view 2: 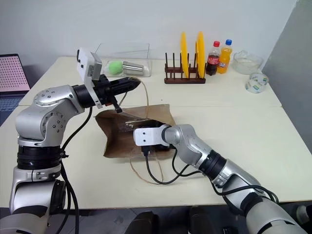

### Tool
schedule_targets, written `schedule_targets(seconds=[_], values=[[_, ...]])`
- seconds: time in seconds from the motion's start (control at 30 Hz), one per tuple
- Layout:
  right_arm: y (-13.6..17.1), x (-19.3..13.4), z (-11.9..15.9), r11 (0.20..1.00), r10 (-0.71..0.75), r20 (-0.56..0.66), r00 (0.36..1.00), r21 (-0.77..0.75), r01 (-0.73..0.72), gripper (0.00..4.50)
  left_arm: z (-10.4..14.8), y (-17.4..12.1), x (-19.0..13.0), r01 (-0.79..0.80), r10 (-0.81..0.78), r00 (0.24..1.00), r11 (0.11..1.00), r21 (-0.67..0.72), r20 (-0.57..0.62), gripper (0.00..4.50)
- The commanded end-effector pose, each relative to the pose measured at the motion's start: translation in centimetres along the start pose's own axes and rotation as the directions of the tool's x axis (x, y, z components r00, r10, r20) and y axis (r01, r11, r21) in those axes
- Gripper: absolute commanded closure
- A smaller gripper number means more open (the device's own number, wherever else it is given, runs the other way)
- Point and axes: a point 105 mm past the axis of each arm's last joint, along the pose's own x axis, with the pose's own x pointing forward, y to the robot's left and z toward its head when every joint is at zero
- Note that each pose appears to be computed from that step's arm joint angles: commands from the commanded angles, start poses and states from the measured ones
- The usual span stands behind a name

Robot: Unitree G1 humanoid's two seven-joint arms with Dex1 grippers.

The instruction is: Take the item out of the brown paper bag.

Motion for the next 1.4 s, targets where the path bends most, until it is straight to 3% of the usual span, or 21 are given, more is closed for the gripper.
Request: schedule_targets(seconds=[0.03, 0.23, 0.5, 0.7, 0.9, 0.97, 1.1, 1.2, 1.4], values=[[-1.6, -1.4, 2.1, 0.999, -0.046, 0.124, 0.991, -0.017, 0.049, 1.47, 1.0, -0.1, -0.1, -0.008, 0.006, 1.0, 0.999, 0.045, 0.028, 4.5], [-2.4, -4.6, 5.4, 0.999, -0.023, 0.379, 0.925, 0.043, 0.007, 1.47, 0.4, 0.8, -0.2, -0.056, 0.056, 0.998, 0.997, 0.056, 0.001, 4.5], [-2.9, -9.6, 8.0, 0.975, 0.036, 0.697, 0.716, 0.133, -0.178, 1.47, -0.6, 2.3, -0.2, -0.118, 0.121, 0.992, 0.99, 0.071, -0.029, 4.5], [-6.8, -13.2, 9.0, 0.924, -0.143, 0.824, 0.548, 0.309, -0.224, 1.47, -1.2, 2.6, 0.0, -0.129, 0.133, 0.99, 0.988, 0.082, -0.045, 4.5], [-13.4, -17.5, 6.2, 0.828, -0.44, 0.761, 0.476, 0.549, -0.111, 1.47, -1.5, 2.7, 0.0, -0.132, 0.137, 0.989, 0.987, 0.088, -0.047, 4.5], [-14.6, -19.0, 4.2, 0.799, -0.514, 0.701, 0.494, 0.601, -0.02, 1.47, -1.5, 2.6, -0.1, -0.135, 0.139, 0.989, 0.987, 0.089, -0.045, 4.5], [-14.1, -19.4, -3.8, 0.75, -0.569, 0.429, 0.702, 0.62, 0.228, 1.47, -1.5, 2.6, -0.2, -0.138, 0.142, 0.989, 0.986, 0.09, -0.044, 4.5], [-11.3, -18.7, -10.5, 0.781, -0.477, 0.167, 0.863, 0.531, 0.329, 1.47, -1.5, 2.6, -0.1, -0.135, 0.14, 0.989, 0.986, 0.093, -0.042, 4.5], [-6.6, -17.4, -17.0, 0.862, -0.265, -0.089, 0.96, 0.424, 0.277, 1.47, -1.5, 2.6, 0.1, -0.125, 0.129, 0.991, 0.987, 0.099, -0.038, 4.5]])
